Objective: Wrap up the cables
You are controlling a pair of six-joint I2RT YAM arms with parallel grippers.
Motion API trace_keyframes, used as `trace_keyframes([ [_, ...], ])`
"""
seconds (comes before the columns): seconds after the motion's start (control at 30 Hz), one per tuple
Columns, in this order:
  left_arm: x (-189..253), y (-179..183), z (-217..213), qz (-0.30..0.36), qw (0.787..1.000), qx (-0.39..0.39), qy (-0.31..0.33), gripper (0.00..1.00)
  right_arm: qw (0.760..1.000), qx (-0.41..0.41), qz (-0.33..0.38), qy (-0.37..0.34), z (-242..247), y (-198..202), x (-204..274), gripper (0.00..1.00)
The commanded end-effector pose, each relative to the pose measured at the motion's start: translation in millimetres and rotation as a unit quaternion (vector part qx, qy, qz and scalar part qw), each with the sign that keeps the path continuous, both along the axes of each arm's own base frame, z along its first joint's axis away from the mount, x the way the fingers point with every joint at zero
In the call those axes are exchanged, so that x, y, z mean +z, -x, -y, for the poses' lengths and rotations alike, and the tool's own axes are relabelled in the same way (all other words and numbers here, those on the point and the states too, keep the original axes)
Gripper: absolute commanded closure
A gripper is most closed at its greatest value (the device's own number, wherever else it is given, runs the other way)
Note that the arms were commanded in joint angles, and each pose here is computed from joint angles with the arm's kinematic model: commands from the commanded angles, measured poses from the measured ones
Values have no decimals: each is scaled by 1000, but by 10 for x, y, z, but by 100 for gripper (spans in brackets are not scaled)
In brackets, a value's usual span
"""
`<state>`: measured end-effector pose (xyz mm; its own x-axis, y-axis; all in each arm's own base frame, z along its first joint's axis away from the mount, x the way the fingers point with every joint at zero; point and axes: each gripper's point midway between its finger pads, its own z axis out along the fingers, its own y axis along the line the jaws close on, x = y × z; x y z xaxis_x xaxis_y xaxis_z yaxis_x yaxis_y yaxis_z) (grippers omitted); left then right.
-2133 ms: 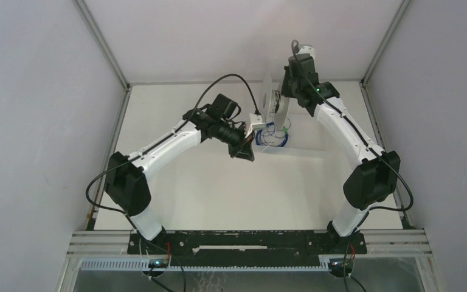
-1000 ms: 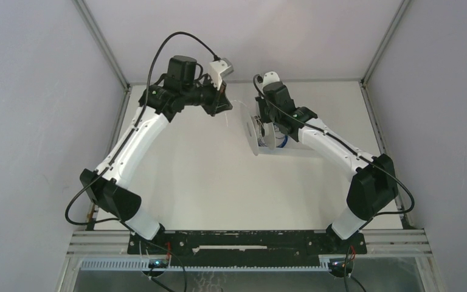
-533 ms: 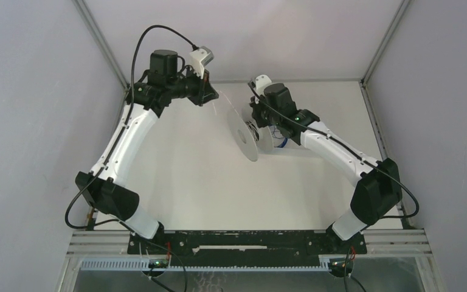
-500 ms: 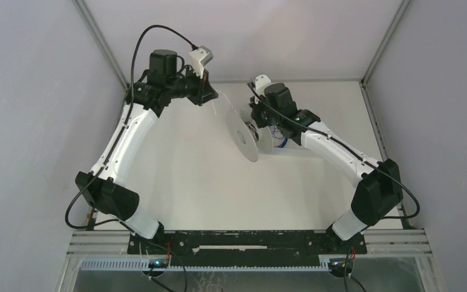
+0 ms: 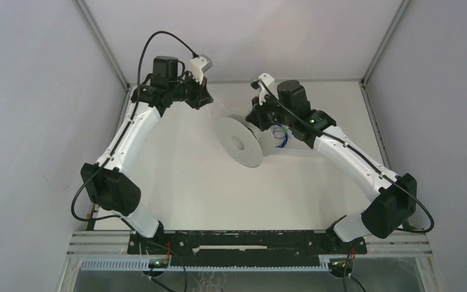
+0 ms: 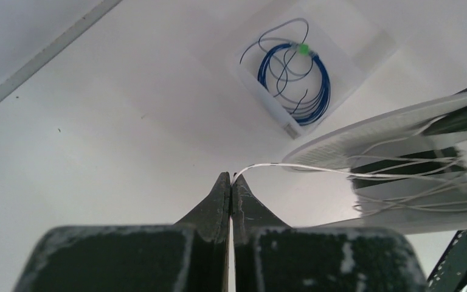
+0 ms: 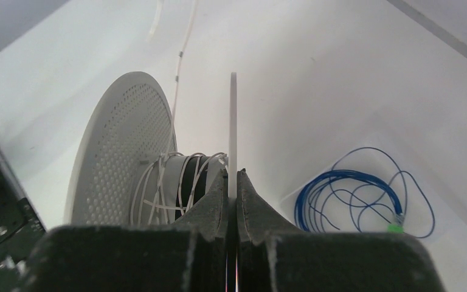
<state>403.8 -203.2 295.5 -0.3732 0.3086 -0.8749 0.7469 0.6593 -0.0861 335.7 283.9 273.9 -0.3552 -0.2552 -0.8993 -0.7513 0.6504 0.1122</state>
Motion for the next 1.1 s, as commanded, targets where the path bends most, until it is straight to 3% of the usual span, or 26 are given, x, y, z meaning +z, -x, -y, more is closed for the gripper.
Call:
trace_keyframes([
  [0.0, -140, -46, -53, 32, 999, -21, -28, 100, 996, 31, 20, -85, -7, 84, 595, 100],
  [0.2, -416, 68, 4, 16, 999, -44, -16, 100, 992, 19, -4, -128, 63, 18, 788, 100],
  [0.43, -647, 173, 154, -18, 997, -57, 39, 100, 983, -20, -35, -180, 161, -129, 962, 100],
  [0.7, -772, 288, 259, -47, 993, -51, 100, 100, 969, -107, -58, -215, 370, -417, 984, 100],
  [1.07, -882, 455, 432, -60, 987, -76, 128, 100, 936, -219, -110, -254, 690, -787, 897, 100],
])
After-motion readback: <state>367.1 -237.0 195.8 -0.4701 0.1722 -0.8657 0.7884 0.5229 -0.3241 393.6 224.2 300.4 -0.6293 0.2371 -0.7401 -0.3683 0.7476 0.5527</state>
